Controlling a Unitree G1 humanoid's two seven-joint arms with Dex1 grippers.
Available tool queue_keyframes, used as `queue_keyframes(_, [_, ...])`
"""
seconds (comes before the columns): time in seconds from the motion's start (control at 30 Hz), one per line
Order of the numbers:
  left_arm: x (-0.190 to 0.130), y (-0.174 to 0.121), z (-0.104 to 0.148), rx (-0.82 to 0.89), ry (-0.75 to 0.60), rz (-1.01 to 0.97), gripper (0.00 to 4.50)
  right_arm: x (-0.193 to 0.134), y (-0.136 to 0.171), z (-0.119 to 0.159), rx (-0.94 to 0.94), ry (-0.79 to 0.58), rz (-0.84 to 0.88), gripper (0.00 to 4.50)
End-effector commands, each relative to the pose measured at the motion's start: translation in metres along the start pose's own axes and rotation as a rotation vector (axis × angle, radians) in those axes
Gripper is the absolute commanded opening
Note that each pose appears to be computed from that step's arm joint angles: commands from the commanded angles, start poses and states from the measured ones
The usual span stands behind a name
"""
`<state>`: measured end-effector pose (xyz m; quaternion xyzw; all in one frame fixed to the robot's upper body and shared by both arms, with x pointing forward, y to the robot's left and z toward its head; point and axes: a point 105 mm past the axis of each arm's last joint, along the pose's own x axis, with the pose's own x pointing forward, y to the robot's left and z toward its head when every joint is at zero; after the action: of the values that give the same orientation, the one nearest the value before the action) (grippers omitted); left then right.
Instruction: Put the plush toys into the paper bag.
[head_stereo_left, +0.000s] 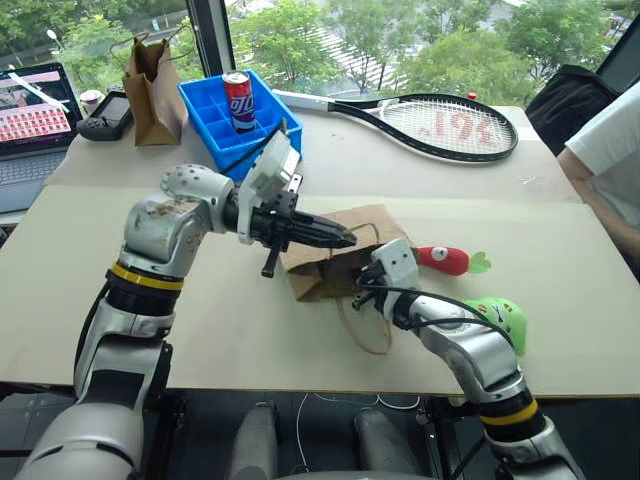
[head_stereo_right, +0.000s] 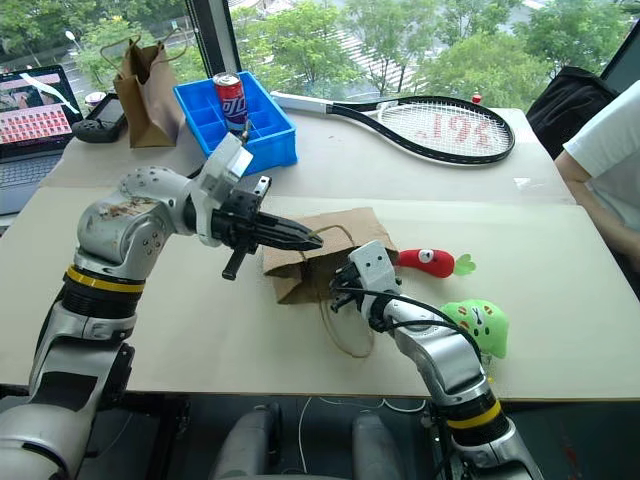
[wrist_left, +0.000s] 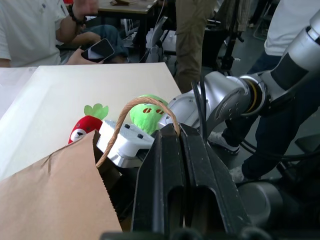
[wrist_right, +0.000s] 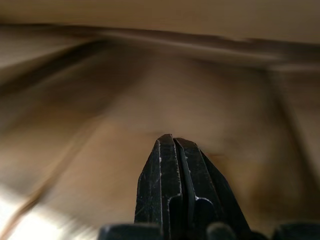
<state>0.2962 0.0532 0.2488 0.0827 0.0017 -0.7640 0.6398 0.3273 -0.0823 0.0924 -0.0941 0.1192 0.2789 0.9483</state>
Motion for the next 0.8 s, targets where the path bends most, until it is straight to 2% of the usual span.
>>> queue_keyframes(0.03, [-0.002,0.007,0.028,0.036,-0.061,0.036,0.0,0.001,0.002,-0.008,-0.045,0.013,0.005,0.03])
queue_keyframes(0.33, [-0.014,0.034,0.068,0.223,-0.04,0.18,0.0,0.0,0.013,-0.014,-0.076,0.024,0.05,0.03])
queue_keyframes(0.6, [-0.008,0.022,0.105,0.333,-0.106,0.128,0.0,-0.002,0.012,-0.012,-0.095,0.024,0.06,0.03])
queue_keyframes(0.7, [-0.004,0.015,0.107,0.319,-0.145,0.099,0.0,-0.004,0.01,-0.013,-0.102,0.03,0.064,0.03])
queue_keyframes(0.8, [-0.004,0.009,0.098,0.288,-0.149,0.09,0.0,-0.004,0.008,-0.012,-0.111,0.035,0.068,0.03])
